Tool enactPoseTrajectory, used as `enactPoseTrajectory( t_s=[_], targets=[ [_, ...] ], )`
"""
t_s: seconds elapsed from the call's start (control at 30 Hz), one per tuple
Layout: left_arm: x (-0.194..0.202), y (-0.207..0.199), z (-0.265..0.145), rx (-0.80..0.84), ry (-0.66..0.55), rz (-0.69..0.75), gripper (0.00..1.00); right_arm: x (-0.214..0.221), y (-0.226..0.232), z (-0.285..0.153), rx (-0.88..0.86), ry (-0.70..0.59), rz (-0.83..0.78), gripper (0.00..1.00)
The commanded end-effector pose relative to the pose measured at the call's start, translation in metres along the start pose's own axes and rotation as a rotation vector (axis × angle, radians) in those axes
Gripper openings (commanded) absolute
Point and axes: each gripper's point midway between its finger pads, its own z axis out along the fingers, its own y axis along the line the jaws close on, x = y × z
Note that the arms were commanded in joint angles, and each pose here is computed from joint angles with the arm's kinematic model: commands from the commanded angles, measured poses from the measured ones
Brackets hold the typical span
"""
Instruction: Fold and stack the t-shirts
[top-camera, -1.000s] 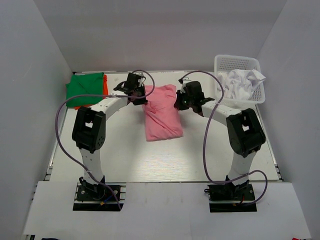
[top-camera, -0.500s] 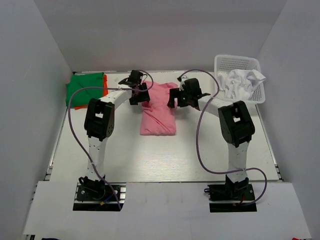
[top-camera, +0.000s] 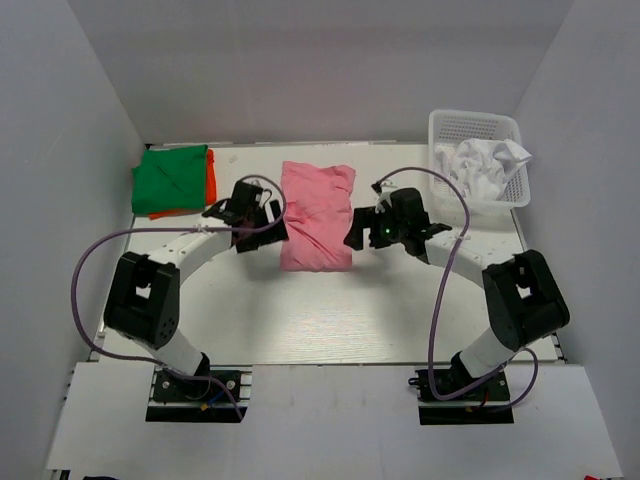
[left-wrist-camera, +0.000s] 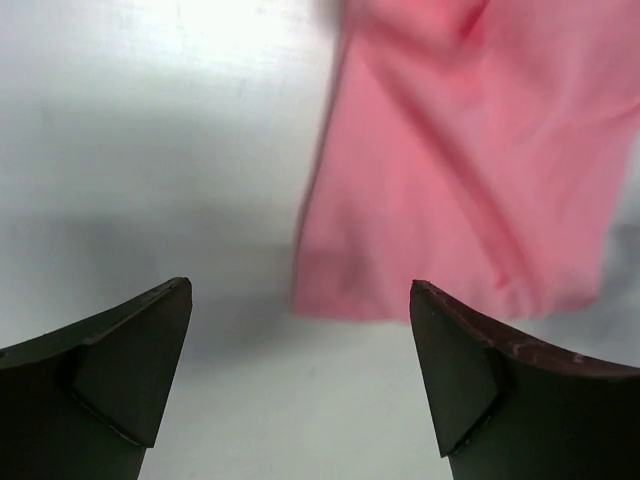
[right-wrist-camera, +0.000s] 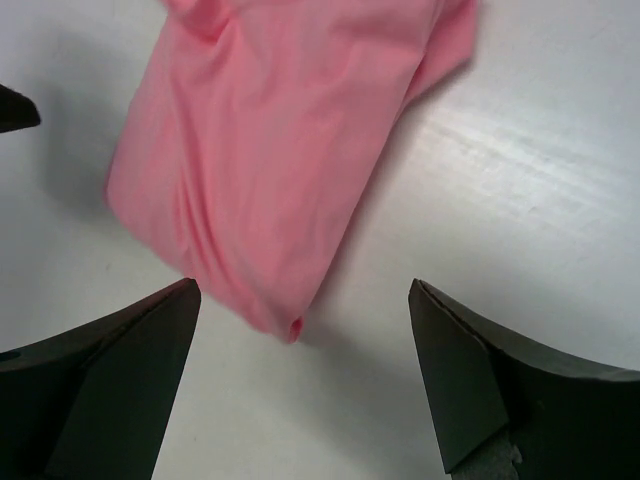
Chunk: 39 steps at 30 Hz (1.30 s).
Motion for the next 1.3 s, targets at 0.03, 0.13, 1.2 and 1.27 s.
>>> enactPoseTrajectory(
  t_s=[0.03,0.13,1.2,1.27],
  targets=[
    [0.058,0.001,-0.002,0.091,0.081,-0.015,1.00,0.039,0.026,-0.004,-0.098,0.078,0.054,0.90],
    [0.085,0.003,0.002,0.104,0.125,-0.005,0.98,0.066,0.033,0.002,-0.123,0.138,0.077,0.90],
    [0.111,0.001,-0.020,0.048,0.188,0.045,0.00,0.082,0.045,-0.024,-0.112,0.248,-0.020,0.00],
    [0.117,-0.003,-0.039,0.096,0.180,0.043,0.00,0.097,0.053,-0.040,-0.155,0.310,-0.024,0.00]
  ],
)
